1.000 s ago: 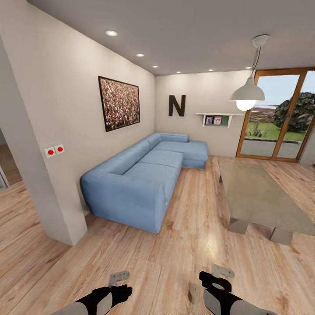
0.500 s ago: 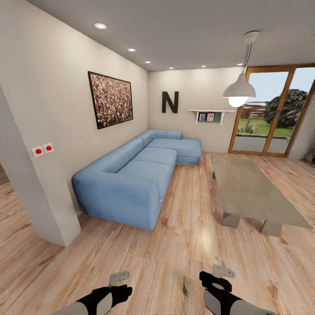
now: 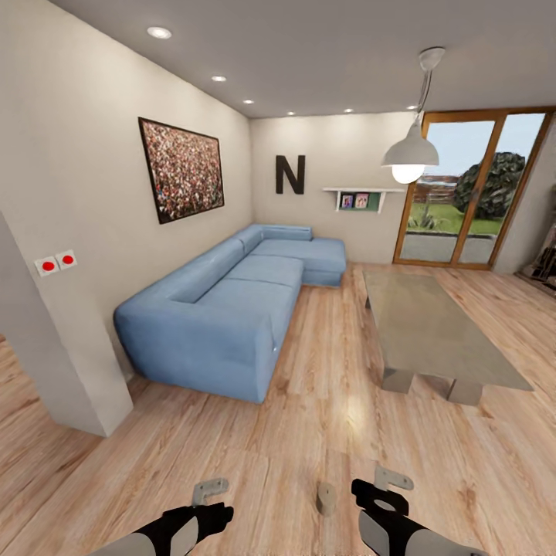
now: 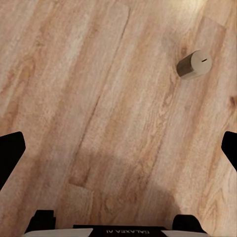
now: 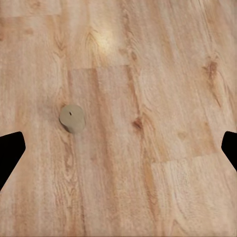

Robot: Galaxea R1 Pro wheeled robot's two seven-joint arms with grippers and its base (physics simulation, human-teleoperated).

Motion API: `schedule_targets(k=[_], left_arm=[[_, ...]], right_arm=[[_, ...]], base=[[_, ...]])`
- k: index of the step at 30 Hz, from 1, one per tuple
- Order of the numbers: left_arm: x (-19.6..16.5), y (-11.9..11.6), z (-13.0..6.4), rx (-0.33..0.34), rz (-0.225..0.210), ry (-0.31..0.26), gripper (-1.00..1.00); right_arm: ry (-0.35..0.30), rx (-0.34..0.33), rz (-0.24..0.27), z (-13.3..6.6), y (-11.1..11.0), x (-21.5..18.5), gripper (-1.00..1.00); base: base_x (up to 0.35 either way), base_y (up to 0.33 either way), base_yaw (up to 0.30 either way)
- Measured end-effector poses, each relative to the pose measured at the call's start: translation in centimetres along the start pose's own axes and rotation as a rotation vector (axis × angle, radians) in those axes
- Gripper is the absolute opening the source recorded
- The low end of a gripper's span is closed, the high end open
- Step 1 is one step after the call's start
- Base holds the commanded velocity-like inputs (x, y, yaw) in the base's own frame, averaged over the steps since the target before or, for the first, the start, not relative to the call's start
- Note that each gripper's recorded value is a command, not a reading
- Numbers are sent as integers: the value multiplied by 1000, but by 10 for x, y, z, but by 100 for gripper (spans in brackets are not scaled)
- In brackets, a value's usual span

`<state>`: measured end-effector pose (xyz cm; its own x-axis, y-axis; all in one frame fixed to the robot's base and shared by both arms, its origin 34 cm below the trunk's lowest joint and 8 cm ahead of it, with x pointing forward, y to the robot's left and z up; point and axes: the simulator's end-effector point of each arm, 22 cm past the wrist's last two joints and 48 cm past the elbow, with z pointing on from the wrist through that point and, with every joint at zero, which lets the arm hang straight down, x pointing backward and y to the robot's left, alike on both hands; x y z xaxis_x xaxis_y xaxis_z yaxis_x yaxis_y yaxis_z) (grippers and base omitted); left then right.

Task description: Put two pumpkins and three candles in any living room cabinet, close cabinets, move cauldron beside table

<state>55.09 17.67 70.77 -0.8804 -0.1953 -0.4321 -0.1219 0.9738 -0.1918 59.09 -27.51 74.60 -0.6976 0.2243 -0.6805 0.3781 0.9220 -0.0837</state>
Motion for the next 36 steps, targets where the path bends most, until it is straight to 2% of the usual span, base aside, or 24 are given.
schedule_targets(k=[9,13,18,22,36], left_arm=[[0,0,0,0,0,1,100],[4,-19,1,25,3,5,100],[4,-18,1,22,3,5,100],[2,-10,0,15,2,0,100],[-1,-4,0,6,6,-5,100]], right_arm=[[3,-12,1,-2,8,2,100],[29,-4,69,-3,9,6,100],[44,-13,96,-6,18,11,100],[47,-16,100,-8,21,12,100],[49,-16,101,-8,22,14,100]], base=[[26,0,-4],[0,0,0],[0,0,-20],[0,0,-179],[0,0,-258]])
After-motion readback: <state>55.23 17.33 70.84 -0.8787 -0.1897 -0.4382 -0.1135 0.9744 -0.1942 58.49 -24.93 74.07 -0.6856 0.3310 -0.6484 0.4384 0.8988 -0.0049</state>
